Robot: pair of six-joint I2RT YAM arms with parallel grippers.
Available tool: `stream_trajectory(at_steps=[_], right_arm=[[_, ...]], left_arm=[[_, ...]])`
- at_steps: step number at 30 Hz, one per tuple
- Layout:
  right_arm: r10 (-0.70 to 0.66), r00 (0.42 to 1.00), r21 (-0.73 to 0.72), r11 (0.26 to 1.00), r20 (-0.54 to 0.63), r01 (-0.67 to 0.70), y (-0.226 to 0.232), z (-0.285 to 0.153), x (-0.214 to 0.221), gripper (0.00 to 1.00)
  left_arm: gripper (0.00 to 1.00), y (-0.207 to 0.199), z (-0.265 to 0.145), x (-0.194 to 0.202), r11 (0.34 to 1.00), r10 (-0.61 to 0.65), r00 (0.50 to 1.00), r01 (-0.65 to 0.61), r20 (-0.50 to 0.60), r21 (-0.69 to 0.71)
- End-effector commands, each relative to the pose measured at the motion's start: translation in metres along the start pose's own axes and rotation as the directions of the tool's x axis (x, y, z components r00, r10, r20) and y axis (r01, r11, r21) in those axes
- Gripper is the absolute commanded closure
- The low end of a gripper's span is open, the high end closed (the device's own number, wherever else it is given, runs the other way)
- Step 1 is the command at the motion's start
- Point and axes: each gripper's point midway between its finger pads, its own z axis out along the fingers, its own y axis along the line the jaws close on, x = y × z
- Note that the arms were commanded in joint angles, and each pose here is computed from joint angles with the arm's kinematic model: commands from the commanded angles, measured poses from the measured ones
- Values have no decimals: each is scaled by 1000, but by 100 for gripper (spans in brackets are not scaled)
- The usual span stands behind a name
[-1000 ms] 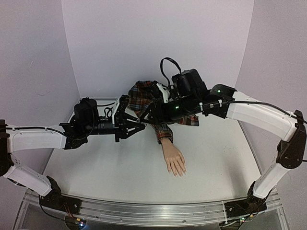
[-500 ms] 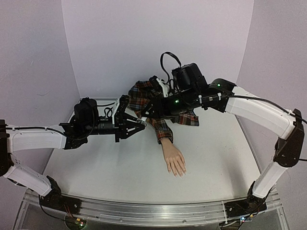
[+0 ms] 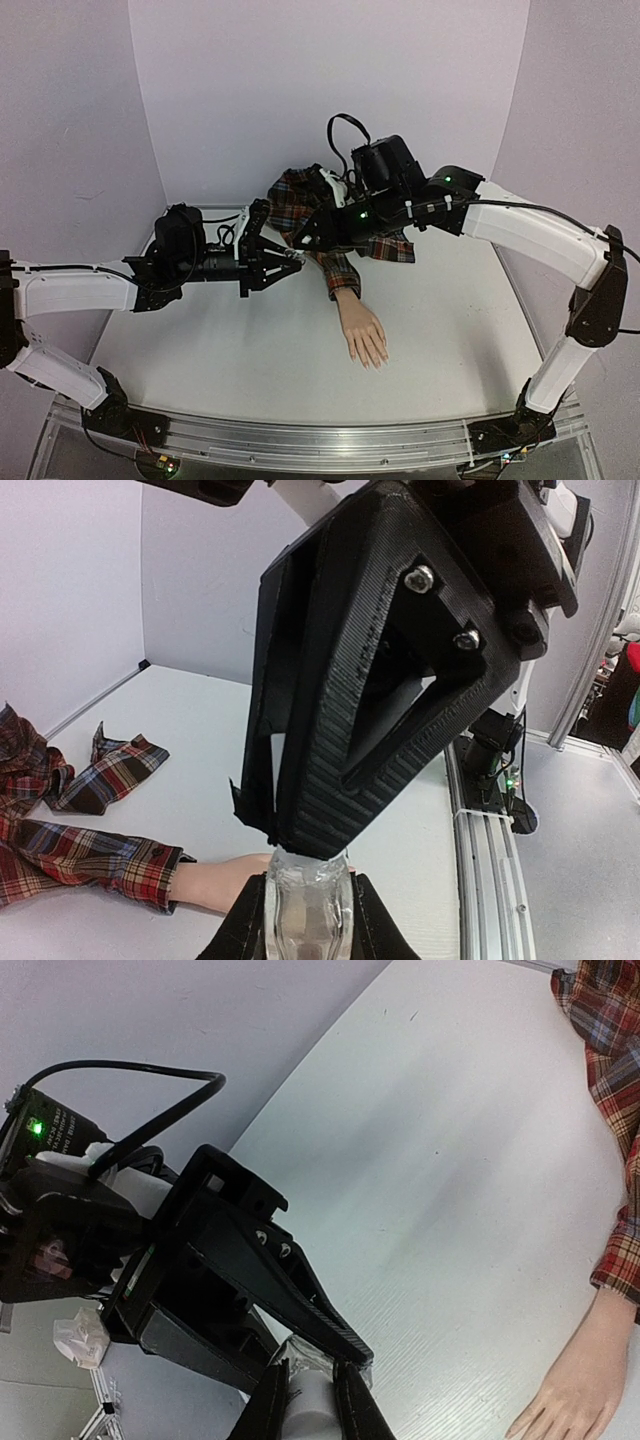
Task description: Paint the nails
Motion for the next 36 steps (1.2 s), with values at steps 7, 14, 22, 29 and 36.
stream_trajectory(at_steps=[7,14,22,29,36], right_arm=[[-106,989,67,993,102,99,1,-39,-14,100],[-122,988,52,992,93,117,2,-40,-8,100],[-113,985,52,993,133,107,5,-48,-14,100],[-101,974,132,988,203,75,-8,-75,-11,100],[-72,987,251,967,141,35,-59,-78,53,100]], left_arm=[[100,-6,-2,-16,999,31,999,-31,38,17],[100,-7,-1,-16,999,30,999,-31,37,30],[100,-3,0,-13,1000,26,999,-26,29,8],[100,21,-11,-6,986,41,999,-35,34,-162],[100,33,-31,-22,955,63,996,-41,66,-294]])
